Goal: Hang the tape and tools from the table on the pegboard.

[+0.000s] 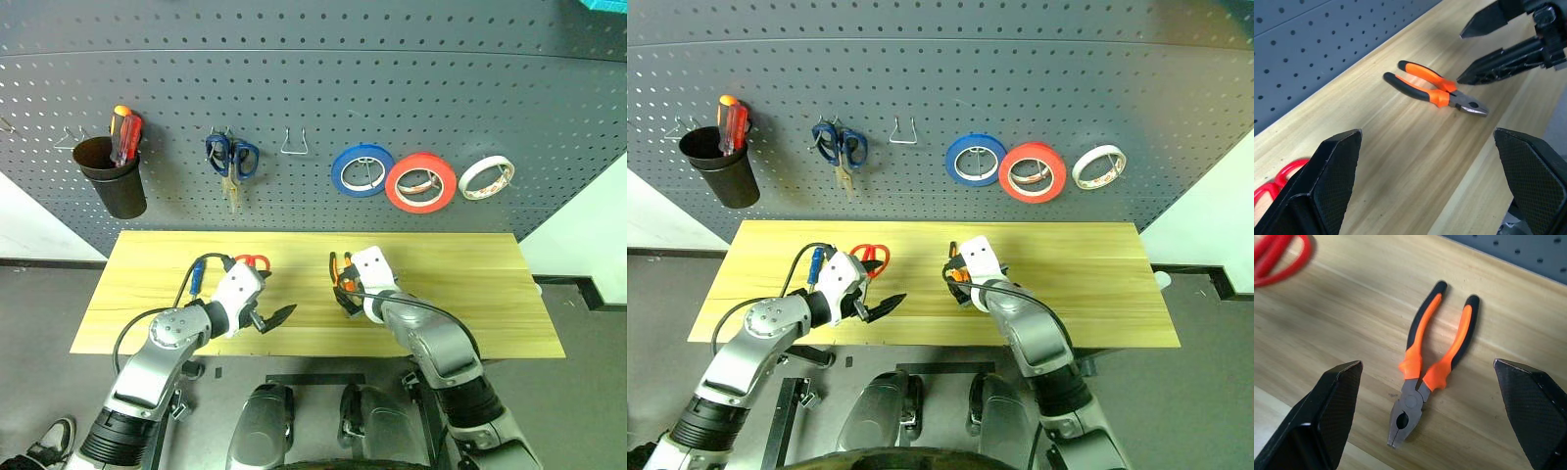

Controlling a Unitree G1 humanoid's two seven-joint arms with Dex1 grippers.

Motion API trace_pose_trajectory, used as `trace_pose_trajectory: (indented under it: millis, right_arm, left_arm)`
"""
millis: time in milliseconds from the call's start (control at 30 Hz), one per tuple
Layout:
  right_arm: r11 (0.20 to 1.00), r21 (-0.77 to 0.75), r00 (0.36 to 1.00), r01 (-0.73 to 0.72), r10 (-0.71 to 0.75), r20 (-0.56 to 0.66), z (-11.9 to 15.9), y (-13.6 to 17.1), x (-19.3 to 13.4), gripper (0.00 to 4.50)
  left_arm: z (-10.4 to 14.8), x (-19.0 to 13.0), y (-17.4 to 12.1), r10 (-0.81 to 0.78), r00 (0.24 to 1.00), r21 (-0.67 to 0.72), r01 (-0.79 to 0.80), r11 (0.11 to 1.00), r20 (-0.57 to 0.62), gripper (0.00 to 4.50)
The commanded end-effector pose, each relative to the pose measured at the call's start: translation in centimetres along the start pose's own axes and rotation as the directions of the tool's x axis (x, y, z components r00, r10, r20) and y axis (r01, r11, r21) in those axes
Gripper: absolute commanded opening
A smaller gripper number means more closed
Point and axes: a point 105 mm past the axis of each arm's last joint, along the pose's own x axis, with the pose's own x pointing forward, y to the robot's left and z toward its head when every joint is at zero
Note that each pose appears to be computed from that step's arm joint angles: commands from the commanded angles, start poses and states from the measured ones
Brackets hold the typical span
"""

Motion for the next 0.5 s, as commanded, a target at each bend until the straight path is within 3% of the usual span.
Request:
trace_pose_trajectory:
  millis: [33, 500]
  right_arm:
    - [0.999, -0.006, 0.999, 0.038, -0.038, -0.003, 0.7, 0.3, 0.3, 4.48]
    - [1.000, -0.019, 1.000, 0.024, -0.024, 0.011, 1.8, 2.6, 2.0, 4.48]
  left_arm:
    - [1.0, -0.4, 0.1, 0.009, 0.999, 0.021, -0.010, 1.000, 0.030, 4.50]
    - [0.2, -1.9, 0.5, 0.096, 0.995, -0.025, -0.095, 0.995, 0.030, 4.50]
